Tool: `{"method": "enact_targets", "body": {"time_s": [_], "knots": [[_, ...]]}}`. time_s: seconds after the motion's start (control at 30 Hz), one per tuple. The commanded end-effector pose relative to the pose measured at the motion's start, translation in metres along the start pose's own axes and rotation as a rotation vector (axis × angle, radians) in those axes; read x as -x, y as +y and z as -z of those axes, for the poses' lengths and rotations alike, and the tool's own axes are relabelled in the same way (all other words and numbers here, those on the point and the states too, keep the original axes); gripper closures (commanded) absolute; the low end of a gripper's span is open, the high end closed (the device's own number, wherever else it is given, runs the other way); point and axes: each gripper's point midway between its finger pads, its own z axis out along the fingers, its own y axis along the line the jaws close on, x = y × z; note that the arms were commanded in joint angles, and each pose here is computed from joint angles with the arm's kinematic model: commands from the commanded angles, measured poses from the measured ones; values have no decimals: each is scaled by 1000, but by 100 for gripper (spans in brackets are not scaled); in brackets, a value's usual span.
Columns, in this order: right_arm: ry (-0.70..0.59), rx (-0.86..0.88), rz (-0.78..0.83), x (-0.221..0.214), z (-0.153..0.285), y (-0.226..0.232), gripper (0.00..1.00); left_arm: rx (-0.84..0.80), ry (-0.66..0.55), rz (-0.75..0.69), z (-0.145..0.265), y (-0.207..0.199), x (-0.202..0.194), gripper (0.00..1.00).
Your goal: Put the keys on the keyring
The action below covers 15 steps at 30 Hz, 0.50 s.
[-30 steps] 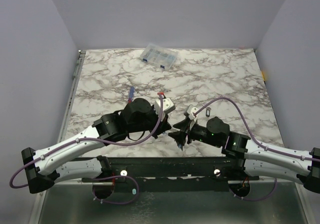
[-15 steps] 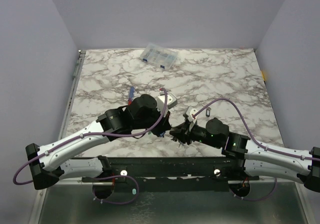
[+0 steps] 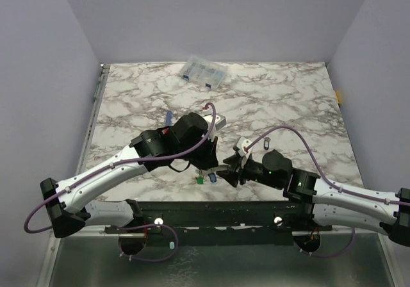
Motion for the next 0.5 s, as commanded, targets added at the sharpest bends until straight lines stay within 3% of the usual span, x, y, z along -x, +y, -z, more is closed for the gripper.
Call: {"method": "enact_targets", "body": {"time_s": [0.0,0.47], "knots": [[-48,75,25,12,3,12,43,-45,8,85,12,-9,6,100],[-251,216,143,43,24,34,35,-105,121,-28,9,-13,-12,100]]}}
